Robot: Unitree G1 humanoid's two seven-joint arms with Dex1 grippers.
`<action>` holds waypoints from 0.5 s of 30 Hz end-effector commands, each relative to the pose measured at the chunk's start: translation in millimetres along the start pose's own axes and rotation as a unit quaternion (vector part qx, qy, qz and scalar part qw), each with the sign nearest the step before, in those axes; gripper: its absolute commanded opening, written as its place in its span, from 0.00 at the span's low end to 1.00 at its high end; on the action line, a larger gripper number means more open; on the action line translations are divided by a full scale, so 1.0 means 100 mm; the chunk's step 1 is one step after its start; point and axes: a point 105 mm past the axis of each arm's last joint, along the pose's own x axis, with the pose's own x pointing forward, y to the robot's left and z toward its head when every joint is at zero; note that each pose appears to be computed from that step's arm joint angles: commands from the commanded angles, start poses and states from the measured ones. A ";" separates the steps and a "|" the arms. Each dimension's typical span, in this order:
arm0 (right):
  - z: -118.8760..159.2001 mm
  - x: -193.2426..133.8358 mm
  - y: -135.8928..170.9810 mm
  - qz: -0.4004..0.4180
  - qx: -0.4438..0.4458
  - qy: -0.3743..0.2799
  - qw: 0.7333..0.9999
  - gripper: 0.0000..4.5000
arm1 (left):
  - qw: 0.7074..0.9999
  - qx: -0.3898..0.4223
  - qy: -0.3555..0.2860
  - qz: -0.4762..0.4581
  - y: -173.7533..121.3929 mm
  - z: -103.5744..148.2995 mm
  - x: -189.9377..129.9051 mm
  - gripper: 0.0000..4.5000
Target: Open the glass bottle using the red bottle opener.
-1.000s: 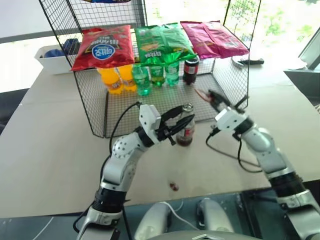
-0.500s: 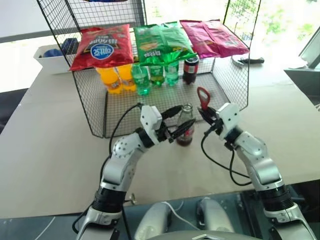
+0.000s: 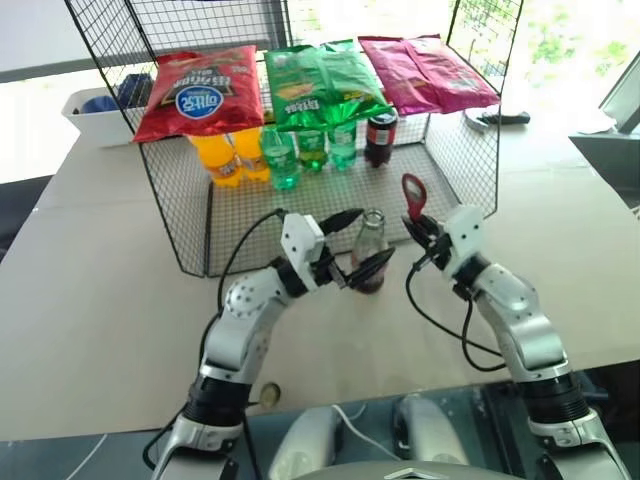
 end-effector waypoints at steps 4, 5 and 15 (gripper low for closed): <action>-0.05 -0.22 -0.08 -0.006 0.043 0.037 0.998 0.25 | 1.000 0.013 -0.015 -0.008 -0.06 0.21 -0.12 1.00; -0.06 -0.25 -0.11 -0.014 0.047 0.041 0.998 0.34 | 1.000 0.015 -0.013 -0.005 -0.05 0.22 -0.15 1.00; -0.16 -0.55 -0.42 -0.057 0.051 0.075 0.994 0.99 | 0.996 0.027 0.001 0.087 0.12 0.34 -0.54 1.00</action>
